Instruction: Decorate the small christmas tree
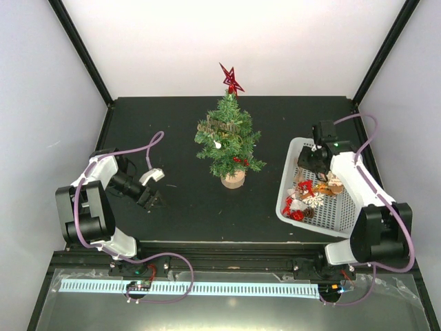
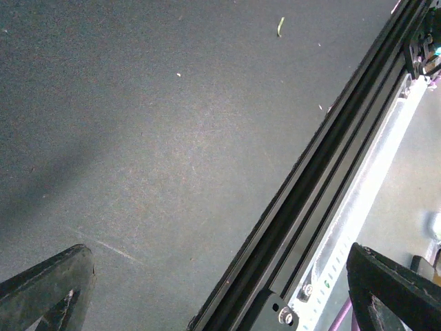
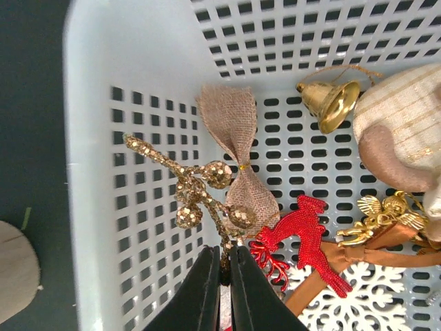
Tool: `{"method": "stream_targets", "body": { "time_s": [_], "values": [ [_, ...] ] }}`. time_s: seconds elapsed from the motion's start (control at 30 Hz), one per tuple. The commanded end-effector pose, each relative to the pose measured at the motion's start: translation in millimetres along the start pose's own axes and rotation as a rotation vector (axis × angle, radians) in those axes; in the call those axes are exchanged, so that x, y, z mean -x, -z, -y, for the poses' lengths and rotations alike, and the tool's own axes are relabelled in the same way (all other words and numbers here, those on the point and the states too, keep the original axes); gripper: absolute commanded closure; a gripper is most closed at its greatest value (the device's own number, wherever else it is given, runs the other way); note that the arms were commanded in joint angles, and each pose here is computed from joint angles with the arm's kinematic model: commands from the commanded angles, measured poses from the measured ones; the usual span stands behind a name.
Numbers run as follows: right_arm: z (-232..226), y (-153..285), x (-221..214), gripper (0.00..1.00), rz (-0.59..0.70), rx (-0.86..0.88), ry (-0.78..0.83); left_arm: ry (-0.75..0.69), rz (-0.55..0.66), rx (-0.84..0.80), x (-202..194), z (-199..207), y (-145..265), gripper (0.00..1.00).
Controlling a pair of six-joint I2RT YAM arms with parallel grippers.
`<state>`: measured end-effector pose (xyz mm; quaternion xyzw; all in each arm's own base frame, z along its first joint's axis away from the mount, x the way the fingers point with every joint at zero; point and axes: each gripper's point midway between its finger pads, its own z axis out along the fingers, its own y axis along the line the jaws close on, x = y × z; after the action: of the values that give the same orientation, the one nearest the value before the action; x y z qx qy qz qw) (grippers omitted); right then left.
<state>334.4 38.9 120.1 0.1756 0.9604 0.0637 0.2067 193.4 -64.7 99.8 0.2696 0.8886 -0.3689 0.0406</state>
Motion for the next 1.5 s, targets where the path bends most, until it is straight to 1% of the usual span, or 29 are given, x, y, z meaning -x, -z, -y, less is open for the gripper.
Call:
{"method": "stream_targets", "body": {
  "time_s": [0.0, 0.13, 0.33, 0.5, 0.67, 0.83, 1.1, 1.27, 1.47],
  "values": [
    [-6, 43, 17, 0.92, 0.073, 0.027, 0.012, -0.009, 0.020, -0.030, 3, 3, 2, 0.01],
    [-25, 84, 31, 0.92, 0.132, 0.117, 0.009, 0.000, 0.015, -0.036, 3, 2, 1, 0.01],
    [-73, 147, 50, 0.92, 0.240, 0.327, 0.019, 0.011, 0.008, -0.046, 2, 1, -1, 0.01],
    [-122, 183, 60, 0.91, 0.259, 0.454, 0.096, 0.017, 0.005, -0.052, 2, 0, -2, 0.01],
    [-178, 210, 52, 0.91, 0.240, 0.562, 0.201, 0.018, 0.004, -0.046, 2, 0, -2, 0.01],
    [-215, 213, 34, 0.90, 0.170, 0.693, 0.227, 0.017, 0.006, -0.037, 2, 0, -1, 0.01],
    [-241, 209, 11, 0.90, 0.092, 0.795, 0.261, 0.021, 0.003, -0.039, 1, -1, -1, 0.01],
    [-249, 203, 0, 0.90, 0.049, 0.802, 0.276, 0.024, 0.001, -0.045, 1, -1, -2, 0.01],
    [-242, 186, -10, 0.90, 0.021, 0.769, 0.265, 0.023, 0.006, -0.045, 1, -1, -1, 0.01]
  ]
}}
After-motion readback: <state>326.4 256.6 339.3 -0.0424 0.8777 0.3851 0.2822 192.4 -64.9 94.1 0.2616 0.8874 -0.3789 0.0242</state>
